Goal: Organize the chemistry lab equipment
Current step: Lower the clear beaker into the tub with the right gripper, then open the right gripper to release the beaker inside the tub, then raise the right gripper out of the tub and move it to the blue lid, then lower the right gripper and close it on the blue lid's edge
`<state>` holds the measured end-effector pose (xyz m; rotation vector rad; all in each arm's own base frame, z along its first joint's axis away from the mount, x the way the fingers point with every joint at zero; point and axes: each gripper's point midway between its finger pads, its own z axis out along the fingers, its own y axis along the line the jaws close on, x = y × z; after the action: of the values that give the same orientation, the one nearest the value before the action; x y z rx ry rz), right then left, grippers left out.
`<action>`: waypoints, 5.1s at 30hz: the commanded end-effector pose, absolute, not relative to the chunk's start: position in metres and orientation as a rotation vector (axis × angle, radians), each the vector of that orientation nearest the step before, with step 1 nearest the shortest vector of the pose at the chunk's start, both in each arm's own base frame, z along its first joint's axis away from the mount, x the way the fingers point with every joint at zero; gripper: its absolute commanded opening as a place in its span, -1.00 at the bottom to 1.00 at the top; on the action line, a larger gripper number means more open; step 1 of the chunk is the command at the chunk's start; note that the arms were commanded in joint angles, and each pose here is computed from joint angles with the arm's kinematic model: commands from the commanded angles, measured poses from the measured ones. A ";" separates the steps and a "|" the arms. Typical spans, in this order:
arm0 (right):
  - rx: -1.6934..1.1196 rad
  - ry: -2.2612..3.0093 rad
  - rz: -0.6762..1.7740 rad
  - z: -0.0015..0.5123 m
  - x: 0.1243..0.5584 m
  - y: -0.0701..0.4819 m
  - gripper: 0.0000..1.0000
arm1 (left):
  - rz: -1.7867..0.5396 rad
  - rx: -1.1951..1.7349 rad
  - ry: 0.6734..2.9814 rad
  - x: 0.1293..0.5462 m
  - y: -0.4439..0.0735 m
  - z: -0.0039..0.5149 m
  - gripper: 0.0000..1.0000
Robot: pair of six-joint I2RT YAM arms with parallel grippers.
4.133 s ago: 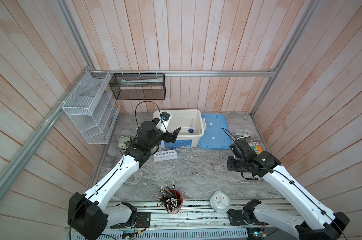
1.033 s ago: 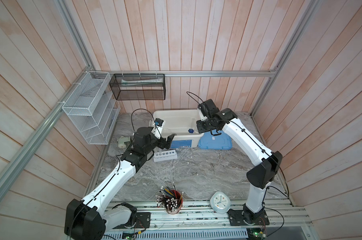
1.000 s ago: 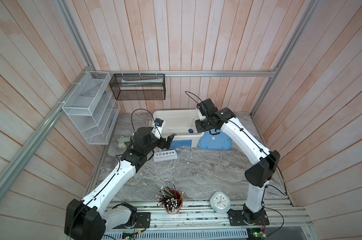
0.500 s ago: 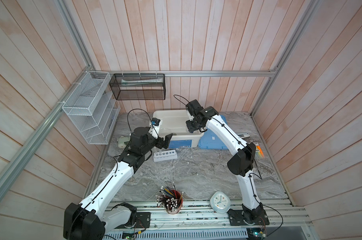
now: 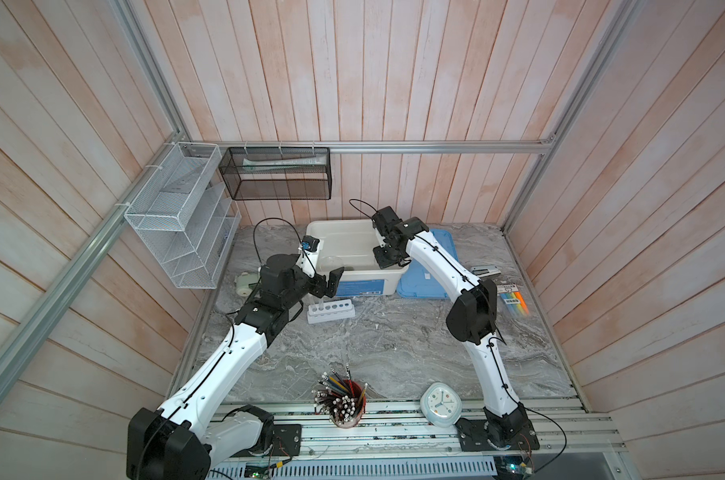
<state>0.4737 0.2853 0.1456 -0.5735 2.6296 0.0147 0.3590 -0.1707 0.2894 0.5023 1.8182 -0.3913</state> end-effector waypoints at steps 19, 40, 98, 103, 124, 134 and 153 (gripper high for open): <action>-0.569 2.586 0.124 0.136 0.491 0.316 -0.95 | -0.405 0.497 1.841 0.360 -0.168 0.282 1.00; -0.459 2.668 0.066 0.108 0.483 0.311 -0.90 | -0.415 0.500 1.830 0.356 -0.168 0.285 1.00; -0.491 2.575 0.139 0.148 0.493 0.316 -0.45 | -0.398 0.487 1.818 0.355 -0.164 0.291 1.00; -0.465 2.429 0.170 0.222 0.490 0.308 -0.40 | -0.399 0.467 1.792 0.354 -0.161 0.304 1.00; 0.004 2.324 0.096 0.261 0.398 0.109 -0.34 | -0.257 0.415 1.722 0.372 -0.125 0.343 1.00; 0.357 2.417 0.112 0.161 0.380 0.031 -0.36 | -0.424 0.320 1.678 0.364 -0.126 0.337 1.00; 0.358 2.590 0.065 0.073 0.446 0.013 -0.41 | -0.469 0.351 1.693 0.353 -0.132 0.326 1.00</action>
<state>0.4304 0.0125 0.0693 0.4418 2.6003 0.0678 0.3576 -0.1320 0.3252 0.3553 1.6981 -0.4521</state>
